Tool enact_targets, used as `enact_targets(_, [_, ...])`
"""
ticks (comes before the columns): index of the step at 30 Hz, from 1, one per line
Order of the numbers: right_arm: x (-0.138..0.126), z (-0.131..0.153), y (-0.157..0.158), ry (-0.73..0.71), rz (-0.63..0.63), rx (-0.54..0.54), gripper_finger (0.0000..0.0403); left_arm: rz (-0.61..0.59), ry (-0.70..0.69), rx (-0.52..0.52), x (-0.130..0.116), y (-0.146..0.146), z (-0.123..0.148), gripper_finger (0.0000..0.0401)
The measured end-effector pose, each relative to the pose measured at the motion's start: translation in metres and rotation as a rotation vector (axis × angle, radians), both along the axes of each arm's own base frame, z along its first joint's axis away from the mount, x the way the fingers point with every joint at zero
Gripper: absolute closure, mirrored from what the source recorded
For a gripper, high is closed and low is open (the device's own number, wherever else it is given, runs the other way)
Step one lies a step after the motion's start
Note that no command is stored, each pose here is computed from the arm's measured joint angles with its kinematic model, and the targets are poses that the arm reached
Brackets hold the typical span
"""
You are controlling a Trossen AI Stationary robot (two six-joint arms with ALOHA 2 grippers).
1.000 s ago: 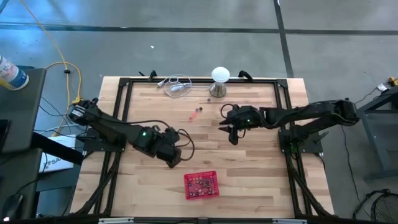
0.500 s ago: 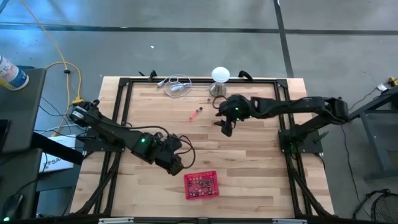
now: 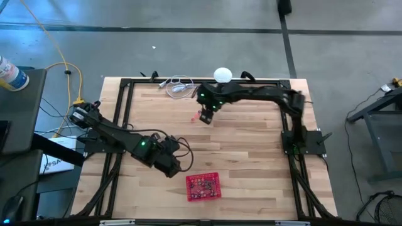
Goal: Pick & Place Dice
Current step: Put the pink dice into the red bin
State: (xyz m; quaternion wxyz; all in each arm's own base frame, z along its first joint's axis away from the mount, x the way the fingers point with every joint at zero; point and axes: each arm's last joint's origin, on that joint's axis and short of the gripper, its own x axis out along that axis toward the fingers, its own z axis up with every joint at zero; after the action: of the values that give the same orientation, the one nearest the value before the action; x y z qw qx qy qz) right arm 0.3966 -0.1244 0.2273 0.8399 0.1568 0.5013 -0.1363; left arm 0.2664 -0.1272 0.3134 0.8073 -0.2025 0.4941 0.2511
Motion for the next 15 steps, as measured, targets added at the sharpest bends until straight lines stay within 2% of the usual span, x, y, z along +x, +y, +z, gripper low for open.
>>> enact_targets(9, [0.04, -0.035, -0.031, 0.101, -0.081, 0.014, 0.0225, 0.039, 0.061, 0.02, -0.018, 0.0, 0.005, 0.0238])
enact_targets(15, [0.041, -0.048, -0.042, 0.143, -0.132, -0.006, 0.0225, 0.041, 0.099, 0.043, -0.024, 0.001, 0.005, 0.0238])
